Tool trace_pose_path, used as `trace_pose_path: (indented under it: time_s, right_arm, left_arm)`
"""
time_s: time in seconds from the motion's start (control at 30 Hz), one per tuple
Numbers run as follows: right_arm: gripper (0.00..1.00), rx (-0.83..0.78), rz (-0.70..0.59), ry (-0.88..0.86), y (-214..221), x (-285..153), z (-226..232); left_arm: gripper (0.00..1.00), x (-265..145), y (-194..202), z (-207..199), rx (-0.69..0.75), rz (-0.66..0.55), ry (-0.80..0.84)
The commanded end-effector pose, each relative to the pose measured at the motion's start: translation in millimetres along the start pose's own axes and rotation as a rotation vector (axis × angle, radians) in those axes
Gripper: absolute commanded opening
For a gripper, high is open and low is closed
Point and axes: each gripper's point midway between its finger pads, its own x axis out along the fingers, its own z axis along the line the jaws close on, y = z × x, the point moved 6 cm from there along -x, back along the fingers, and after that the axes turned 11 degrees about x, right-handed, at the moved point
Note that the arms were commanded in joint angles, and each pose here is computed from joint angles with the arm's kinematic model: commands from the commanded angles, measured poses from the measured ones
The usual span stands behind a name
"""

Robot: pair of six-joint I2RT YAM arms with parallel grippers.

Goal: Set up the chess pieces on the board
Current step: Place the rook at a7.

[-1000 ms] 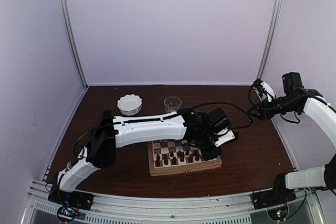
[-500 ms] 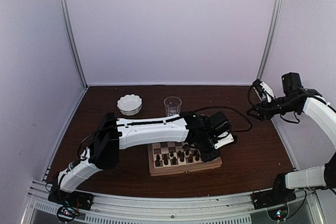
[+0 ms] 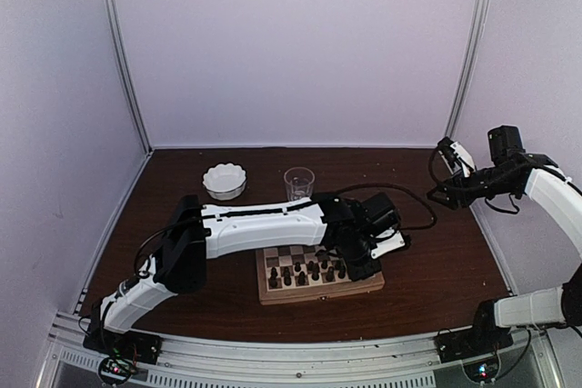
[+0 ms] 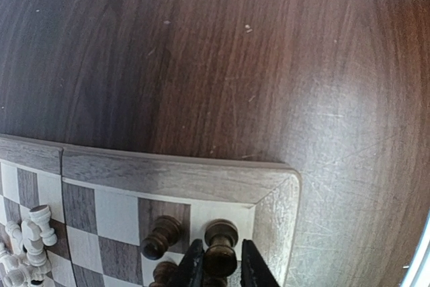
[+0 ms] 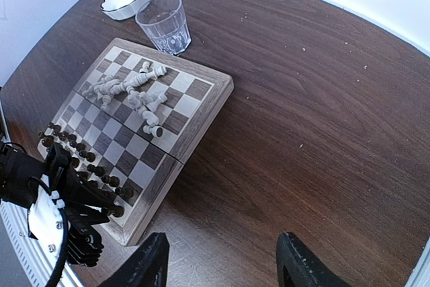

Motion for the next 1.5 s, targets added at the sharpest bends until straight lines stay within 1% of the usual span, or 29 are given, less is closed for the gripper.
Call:
trace_pose_path:
  time_s: [0.0, 0.23, 0.33, 0.57, 1.17, 1.2, 1.3, 1.47]
  right_arm:
    - [0.57, 0.008, 0.003, -0.018, 3.9, -0.8, 1.9]
    - [0.58, 0.001, -0.003, -0.021, 3.3, -2.4, 3.5]
    - [0.57, 0.000, -0.005, -0.022, 3.4, -2.7, 4.0]
    - [0.58, 0.001, -0.005, -0.023, 3.9, -3.1, 4.3]
    - [0.58, 0.000, -0.007, -0.028, 4.5, -3.9, 5.8]
    - [0.58, -0.002, -0.008, -0.027, 4.1, -4.1, 5.8]
    - [0.58, -0.002, -0.011, -0.031, 3.8, -4.5, 6.5]
    - [0.58, -0.023, -0.034, -0.014, -3.2, -12.0, 9.2]
  left_arm:
    - [0.21, -6.3, -12.2, -5.1, 0.006, -0.050, 0.041]
    - [0.22, -17.2, -21.3, -3.8, -0.009, -0.095, 0.045]
    - [0.25, -23.2, -23.6, 0.3, -0.012, -0.100, 0.015]
    - [0.25, -25.1, -20.5, 5.9, -0.003, -0.080, -0.034]
    - [0.24, -17.9, -16.3, 7.8, 0.016, -0.056, -0.062]
    - [0.24, -19.1, -17.0, 7.6, 0.014, -0.060, -0.059]
    - [0.31, -25.5, -20.7, 6.2, 0.012, -0.081, -0.041]
    - [0.37, -52.0, -33.0, 9.0, 0.002, -0.140, -0.042]
